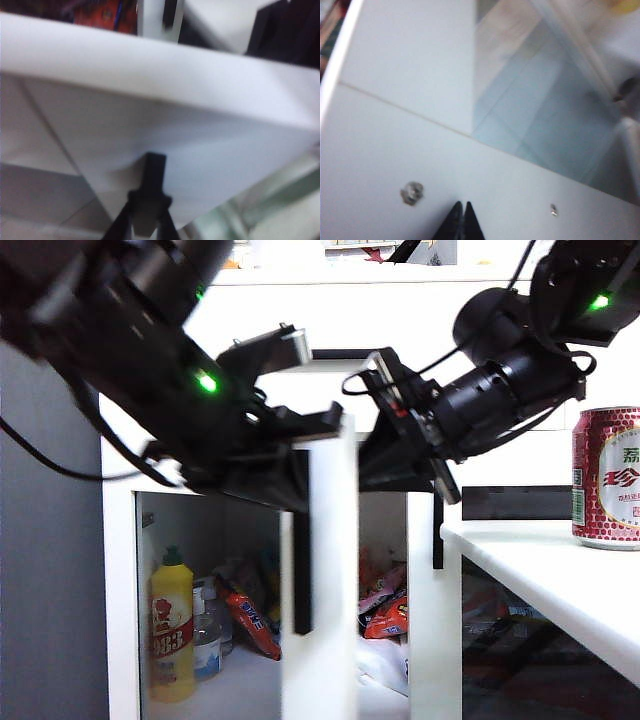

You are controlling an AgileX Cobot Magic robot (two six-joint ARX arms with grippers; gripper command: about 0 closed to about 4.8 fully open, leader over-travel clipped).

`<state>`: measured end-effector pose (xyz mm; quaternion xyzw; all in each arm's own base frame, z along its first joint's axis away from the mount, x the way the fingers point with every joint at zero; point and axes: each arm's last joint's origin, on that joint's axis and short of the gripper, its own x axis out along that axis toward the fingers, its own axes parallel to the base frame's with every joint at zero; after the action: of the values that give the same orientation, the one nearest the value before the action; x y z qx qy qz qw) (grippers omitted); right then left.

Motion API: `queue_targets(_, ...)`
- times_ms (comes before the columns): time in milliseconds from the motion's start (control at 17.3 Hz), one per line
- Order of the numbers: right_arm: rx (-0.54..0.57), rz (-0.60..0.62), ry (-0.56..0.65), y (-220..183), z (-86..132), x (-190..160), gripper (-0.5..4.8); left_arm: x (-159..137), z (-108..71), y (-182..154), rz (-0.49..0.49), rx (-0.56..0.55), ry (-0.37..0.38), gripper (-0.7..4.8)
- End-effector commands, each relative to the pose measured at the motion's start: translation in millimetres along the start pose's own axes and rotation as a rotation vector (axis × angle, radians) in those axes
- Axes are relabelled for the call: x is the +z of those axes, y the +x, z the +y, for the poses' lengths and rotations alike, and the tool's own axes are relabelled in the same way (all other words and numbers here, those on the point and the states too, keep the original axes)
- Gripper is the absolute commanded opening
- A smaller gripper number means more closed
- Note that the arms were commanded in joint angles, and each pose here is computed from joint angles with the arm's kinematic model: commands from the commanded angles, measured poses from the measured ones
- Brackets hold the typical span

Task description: Open the left door of the white cabinet, pick up a can of beverage from the table on the right, place it inside the cabinet, and finally close the cabinet door.

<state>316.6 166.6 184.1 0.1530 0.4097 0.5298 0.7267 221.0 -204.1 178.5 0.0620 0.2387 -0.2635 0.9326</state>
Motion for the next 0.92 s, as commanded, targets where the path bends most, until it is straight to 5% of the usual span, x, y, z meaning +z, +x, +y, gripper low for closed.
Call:
queue_targets(58,0.181,0.080,-0.004,13.8,19.3,-6.4,-0.02,16.1,12.7,-22.0,-0.008,0.150,0.054,-0.05)
queue_targets(115,0.189,0.088,-0.017,17.8,23.1,-7.3,-0.02,13.8,14.1,-29.9,0.051,0.149,0.095,-0.04)
queue_targets(173,0.193,0.093,-0.027,21.1,26.3,-7.9,-0.02,14.6,14.7,-34.1,0.060,0.146,0.104,0.52)
queue_targets(231,0.197,0.093,-0.035,22.8,28.0,-8.0,-0.02,16.1,14.8,-35.5,0.050,0.146,0.104,3.12)
queue_targets(288,0.197,0.092,-0.038,23.1,28.3,-7.8,-0.02,16.9,14.7,-35.6,0.044,0.145,0.102,4.79)
queue_targets(634,0.212,0.097,-0.047,24.5,29.6,-8.4,-0.02,9.9,18.6,-63.3,0.202,0.100,0.196,4.79)
queue_targets(807,0.213,0.098,-0.047,25.0,30.0,-8.6,-0.02,3.5,21.8,-116.8,0.341,-0.097,0.116,4.79)
queue_targets(923,0.217,0.110,-0.050,29.5,34.4,-10.3,-0.02,6.5,26.2,-158.8,0.285,-0.171,0.053,4.79)
